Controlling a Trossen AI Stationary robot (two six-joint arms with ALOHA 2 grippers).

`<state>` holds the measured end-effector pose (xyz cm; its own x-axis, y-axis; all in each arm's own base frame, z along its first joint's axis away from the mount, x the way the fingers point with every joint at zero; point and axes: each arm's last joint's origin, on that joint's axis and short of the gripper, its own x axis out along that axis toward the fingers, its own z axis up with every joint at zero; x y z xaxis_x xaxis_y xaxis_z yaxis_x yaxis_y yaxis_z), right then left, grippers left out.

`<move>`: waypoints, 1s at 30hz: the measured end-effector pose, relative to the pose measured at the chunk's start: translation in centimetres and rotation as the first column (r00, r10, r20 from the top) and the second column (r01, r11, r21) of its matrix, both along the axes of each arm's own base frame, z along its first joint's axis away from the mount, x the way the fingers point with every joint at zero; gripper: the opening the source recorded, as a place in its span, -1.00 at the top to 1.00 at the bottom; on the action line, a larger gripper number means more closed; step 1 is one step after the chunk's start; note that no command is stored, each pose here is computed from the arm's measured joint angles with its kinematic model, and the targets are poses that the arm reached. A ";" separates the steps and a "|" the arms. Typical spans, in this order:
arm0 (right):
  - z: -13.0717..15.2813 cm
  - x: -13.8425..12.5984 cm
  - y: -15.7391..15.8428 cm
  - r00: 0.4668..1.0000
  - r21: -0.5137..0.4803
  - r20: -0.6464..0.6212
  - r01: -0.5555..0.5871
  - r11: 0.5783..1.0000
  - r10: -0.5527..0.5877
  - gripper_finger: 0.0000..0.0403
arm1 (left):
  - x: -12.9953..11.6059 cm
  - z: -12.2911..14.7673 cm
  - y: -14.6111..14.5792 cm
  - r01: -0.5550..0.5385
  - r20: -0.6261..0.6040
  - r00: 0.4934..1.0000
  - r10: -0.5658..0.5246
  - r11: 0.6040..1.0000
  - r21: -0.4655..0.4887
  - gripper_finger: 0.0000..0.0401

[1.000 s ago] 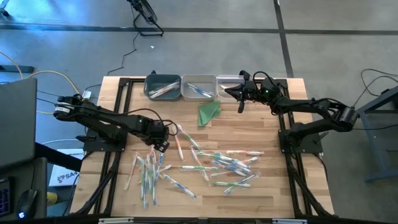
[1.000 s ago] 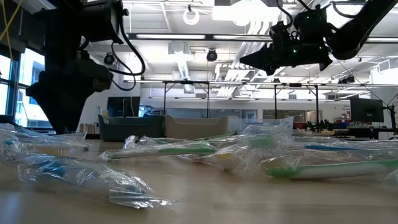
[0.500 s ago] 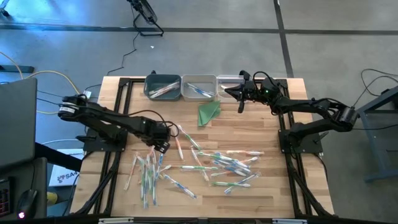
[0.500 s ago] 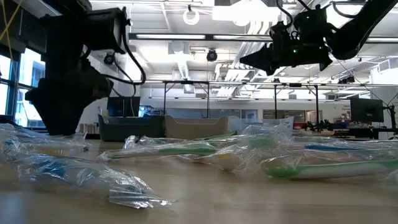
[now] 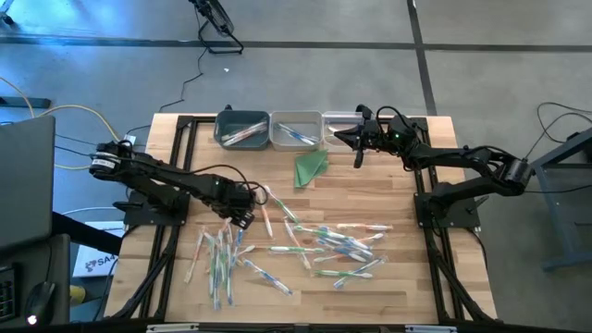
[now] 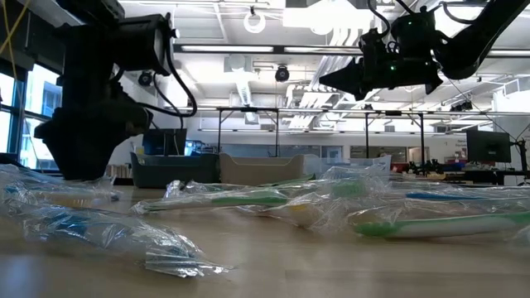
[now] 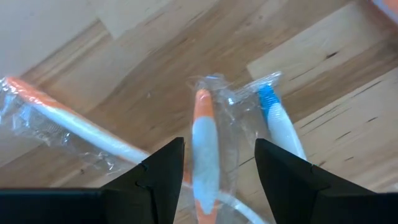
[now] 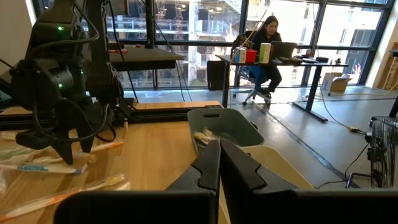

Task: Pick & Place Toothbrushes
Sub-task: Put the orange toothbrush into the dark blue bin

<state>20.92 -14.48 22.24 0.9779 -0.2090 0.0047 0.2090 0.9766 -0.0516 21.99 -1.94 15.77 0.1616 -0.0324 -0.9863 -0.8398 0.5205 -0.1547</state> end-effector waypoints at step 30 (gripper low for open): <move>0.0 0.0 0.0 1.000 0.001 -0.001 0.000 1.000 0.000 0.98 | 0.1 0.0 -0.1 0.003 0.010 1.000 -0.002 1.000 -0.020 0.71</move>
<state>20.93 -14.47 22.23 0.9779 -0.2089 0.0038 0.2088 0.9766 -0.0512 22.10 -2.01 15.80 0.1718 -0.0528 -0.9837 -0.8367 0.5193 -0.1740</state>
